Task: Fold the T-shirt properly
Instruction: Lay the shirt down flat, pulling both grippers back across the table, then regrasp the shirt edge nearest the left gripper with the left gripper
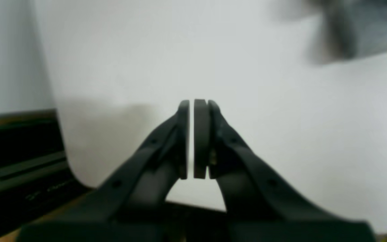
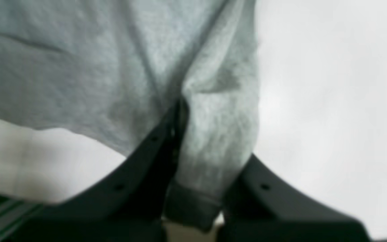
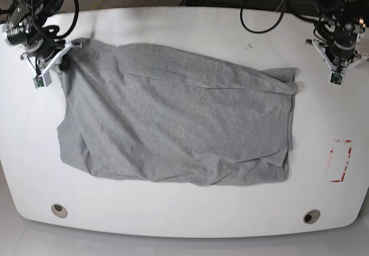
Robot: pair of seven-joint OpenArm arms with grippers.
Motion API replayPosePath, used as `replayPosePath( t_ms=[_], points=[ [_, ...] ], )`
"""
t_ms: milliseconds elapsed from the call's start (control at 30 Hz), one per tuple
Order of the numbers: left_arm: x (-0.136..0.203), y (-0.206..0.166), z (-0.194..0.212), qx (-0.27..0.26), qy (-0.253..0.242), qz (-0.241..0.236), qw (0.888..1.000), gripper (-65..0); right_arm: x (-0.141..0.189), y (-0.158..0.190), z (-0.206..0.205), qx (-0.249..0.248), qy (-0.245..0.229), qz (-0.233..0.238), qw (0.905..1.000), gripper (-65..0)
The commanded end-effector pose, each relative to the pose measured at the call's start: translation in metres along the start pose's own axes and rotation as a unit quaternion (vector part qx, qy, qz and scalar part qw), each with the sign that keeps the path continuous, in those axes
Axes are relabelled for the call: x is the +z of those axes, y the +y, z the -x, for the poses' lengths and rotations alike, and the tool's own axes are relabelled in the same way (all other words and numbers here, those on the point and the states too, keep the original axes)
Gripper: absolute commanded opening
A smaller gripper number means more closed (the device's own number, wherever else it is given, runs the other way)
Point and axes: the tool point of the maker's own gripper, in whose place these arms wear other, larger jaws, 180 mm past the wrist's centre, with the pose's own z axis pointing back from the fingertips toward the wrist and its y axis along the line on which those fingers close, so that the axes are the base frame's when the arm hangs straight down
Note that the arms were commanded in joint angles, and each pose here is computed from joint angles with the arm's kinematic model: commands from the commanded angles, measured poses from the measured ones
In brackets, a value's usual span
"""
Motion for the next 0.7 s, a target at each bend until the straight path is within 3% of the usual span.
replayPosePath(
  t_ms=[0,267,367,533,667],
  points=[
    [0.004,-0.003,-0.004,-0.005,-0.023,0.005,1.000,-65.0,0.005,0.001,-0.004,0.005,-0.015,0.000,0.9999,-65.0],
    [0.007,-0.027,-0.025,0.024,-0.077,0.061,0.995,-65.0,0.001,0.010,0.003,-0.008,-0.014,-0.011,0.9998,-65.0],
    [0.008,-0.033,-0.034,0.037,-0.096,0.076,0.992,-56.1,0.000,0.010,0.002,-0.008,-0.016,-0.011,0.9998,-65.0],
    [0.005,-0.032,-0.062,0.062,-0.139,0.087,0.984,-35.0,-0.001,0.010,-0.008,-0.007,-0.027,-0.011,0.9995,-65.0],
    [-0.007,-0.039,-0.069,0.093,-0.140,0.115,0.979,-29.0,-0.001,0.009,-0.011,-0.007,-0.031,-0.011,0.9995,-65.0]
  ],
)
